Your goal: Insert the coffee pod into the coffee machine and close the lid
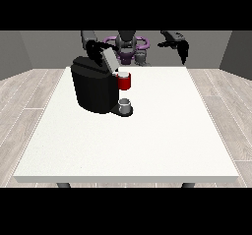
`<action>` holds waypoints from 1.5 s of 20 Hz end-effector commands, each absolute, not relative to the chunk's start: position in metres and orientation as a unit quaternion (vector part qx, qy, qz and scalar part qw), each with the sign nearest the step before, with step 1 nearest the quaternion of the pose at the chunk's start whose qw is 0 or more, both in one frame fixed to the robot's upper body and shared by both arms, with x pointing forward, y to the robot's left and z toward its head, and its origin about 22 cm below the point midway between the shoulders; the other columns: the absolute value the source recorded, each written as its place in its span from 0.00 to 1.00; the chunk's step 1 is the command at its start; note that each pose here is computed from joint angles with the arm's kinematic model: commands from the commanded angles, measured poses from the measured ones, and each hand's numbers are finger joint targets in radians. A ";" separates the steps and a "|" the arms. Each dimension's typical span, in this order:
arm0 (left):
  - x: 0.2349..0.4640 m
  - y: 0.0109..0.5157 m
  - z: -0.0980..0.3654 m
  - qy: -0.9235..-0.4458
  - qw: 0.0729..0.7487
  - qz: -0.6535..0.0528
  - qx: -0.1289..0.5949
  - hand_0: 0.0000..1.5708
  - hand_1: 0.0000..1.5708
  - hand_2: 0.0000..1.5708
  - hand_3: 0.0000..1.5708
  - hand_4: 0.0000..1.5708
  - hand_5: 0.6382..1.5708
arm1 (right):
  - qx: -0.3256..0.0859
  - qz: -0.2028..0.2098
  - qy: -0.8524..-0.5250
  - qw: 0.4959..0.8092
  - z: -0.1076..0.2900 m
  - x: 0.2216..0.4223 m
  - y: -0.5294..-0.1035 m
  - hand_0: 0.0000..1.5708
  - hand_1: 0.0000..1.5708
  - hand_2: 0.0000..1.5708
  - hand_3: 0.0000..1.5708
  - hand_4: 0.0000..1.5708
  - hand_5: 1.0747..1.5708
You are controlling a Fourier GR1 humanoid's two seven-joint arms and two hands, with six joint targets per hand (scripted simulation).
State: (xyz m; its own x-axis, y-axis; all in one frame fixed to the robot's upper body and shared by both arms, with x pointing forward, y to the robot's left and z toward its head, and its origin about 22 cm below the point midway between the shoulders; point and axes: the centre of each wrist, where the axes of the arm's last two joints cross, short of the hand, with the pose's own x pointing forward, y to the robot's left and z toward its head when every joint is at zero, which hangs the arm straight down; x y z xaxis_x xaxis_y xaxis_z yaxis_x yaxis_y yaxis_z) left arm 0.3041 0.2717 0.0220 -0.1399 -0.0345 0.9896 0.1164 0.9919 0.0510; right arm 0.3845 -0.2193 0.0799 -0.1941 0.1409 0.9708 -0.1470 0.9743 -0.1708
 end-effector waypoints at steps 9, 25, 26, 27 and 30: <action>0.299 0.267 0.012 -0.747 0.662 -0.050 -0.027 0.00 0.00 0.00 0.00 0.02 1.00 | 0.004 0.136 -0.759 0.637 0.076 0.394 -0.201 0.00 0.00 0.00 0.00 0.00 1.00; 0.301 0.285 0.008 -0.756 0.652 -0.050 -0.024 0.00 0.00 0.00 0.00 0.08 1.00 | 0.006 0.222 -0.763 0.607 0.108 0.400 -0.144 0.00 0.00 0.00 0.00 0.09 1.00; 0.305 0.264 0.008 -0.757 0.651 -0.054 -0.023 0.00 0.00 0.00 0.00 0.12 1.00 | 0.010 0.210 -0.766 0.608 0.115 0.399 -0.122 0.00 0.00 0.00 0.00 0.07 1.00; 0.310 0.255 0.031 -0.754 0.654 -0.056 -0.028 0.00 0.00 0.00 0.00 0.12 1.00 | -0.006 0.203 -0.761 0.616 0.100 0.401 -0.136 0.00 0.00 0.00 0.00 0.05 1.00; 0.303 0.248 0.025 -0.756 0.651 -0.054 -0.041 0.00 0.00 0.00 0.00 0.11 1.00 | 0.030 0.205 -0.769 0.605 0.101 0.399 -0.133 0.00 0.00 0.00 0.00 0.02 1.00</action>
State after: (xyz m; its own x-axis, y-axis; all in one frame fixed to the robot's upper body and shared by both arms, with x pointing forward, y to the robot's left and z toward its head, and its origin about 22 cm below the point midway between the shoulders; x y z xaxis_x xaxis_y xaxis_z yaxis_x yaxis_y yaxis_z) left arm 0.3029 0.2592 0.0205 -0.1502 -0.0313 0.9882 0.1221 0.9913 0.0499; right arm 0.4030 -0.1446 0.1041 -0.2598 0.2331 0.9371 -0.2548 0.9195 -0.2994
